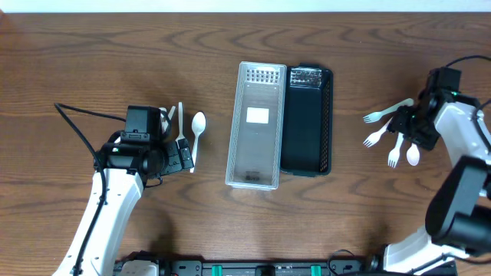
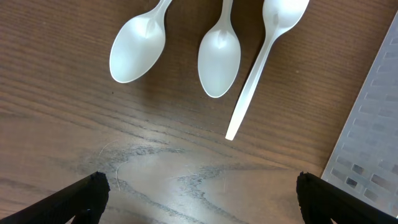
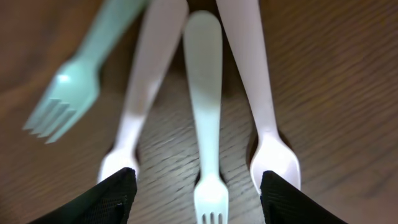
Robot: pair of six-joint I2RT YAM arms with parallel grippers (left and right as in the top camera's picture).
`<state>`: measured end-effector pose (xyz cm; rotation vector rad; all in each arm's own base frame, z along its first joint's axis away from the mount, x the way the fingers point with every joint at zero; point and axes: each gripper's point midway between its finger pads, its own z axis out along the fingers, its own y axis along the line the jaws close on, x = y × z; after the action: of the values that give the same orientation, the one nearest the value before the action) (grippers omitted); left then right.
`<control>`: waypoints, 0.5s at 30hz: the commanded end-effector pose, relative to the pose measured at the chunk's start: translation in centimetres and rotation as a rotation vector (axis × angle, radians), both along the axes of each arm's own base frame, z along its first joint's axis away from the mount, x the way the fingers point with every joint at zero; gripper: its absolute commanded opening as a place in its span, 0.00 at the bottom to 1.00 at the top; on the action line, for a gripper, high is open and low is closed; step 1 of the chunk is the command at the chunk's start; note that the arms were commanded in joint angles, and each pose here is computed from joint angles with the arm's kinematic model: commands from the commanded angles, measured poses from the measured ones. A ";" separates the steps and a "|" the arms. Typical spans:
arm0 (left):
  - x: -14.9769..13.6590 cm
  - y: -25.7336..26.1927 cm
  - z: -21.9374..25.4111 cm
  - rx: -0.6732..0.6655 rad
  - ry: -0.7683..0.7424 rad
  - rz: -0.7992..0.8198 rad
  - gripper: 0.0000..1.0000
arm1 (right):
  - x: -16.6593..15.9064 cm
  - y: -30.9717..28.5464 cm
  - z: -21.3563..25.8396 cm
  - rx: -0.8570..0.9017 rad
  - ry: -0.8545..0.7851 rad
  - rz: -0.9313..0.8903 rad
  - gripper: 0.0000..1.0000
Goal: Pack container
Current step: 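Reach the right gripper to the forks and grasp one fork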
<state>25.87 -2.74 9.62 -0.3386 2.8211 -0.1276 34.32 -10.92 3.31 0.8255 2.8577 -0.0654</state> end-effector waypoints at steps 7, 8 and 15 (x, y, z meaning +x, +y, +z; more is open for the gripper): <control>0.4 0.0 0.5 -0.004 -0.011 -0.006 0.98 | -0.8 -0.7 -3.7 -0.015 0.110 -0.027 0.59; 0.4 0.0 0.5 -0.004 -0.011 -0.006 0.98 | -1.0 -0.7 -4.1 -0.015 0.124 -0.027 0.54; 0.4 0.0 0.5 -0.004 -0.011 -0.006 0.98 | -1.3 -0.7 -4.6 -0.015 0.147 -0.028 0.21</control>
<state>25.87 -2.74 9.62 -0.3386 2.8211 -0.1276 33.37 -11.23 -0.45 0.8713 2.9586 -0.1170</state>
